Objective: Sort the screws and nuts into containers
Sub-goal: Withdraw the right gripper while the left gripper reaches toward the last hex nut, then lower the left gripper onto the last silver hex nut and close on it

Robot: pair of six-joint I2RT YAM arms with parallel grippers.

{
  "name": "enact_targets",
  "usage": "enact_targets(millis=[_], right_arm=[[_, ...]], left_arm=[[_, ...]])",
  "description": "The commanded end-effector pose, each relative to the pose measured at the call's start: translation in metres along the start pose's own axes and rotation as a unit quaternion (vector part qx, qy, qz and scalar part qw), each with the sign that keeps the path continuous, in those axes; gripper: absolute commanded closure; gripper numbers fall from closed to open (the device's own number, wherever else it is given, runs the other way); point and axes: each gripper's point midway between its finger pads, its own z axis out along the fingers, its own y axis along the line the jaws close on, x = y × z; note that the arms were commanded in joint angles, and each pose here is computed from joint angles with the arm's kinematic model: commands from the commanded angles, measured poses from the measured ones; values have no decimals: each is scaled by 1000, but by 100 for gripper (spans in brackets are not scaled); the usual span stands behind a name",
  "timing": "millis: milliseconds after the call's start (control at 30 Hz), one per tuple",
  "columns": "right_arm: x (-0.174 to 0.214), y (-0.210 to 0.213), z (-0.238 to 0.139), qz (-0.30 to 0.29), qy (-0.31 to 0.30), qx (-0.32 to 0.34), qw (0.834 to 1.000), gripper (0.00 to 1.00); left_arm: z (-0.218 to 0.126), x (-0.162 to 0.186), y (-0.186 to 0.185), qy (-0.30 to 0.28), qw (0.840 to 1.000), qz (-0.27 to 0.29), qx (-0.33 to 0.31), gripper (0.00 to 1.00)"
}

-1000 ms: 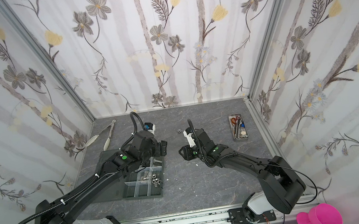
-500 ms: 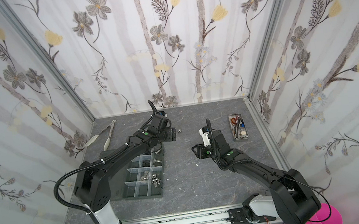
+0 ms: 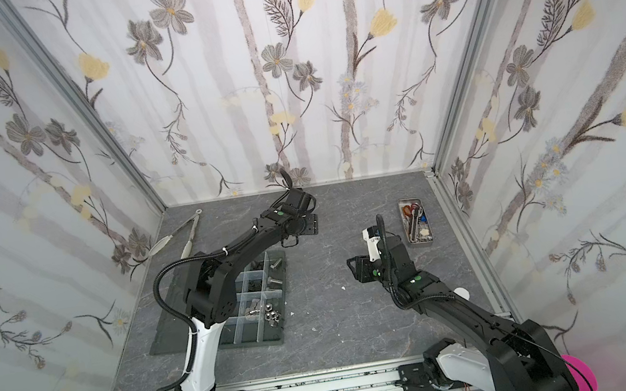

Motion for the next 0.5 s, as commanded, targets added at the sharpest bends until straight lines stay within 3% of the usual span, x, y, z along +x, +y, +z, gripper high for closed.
enact_targets(millis=[0,467], right_arm=[[-8,2,-1,-9,-19,-5,1000,47],[-5,3,-4,-9,-20,-13,1000,47]], left_arm=[[12,7,0,23,1000,2,-10,26],[60,6,-6,31,999,-1,-27,37]])
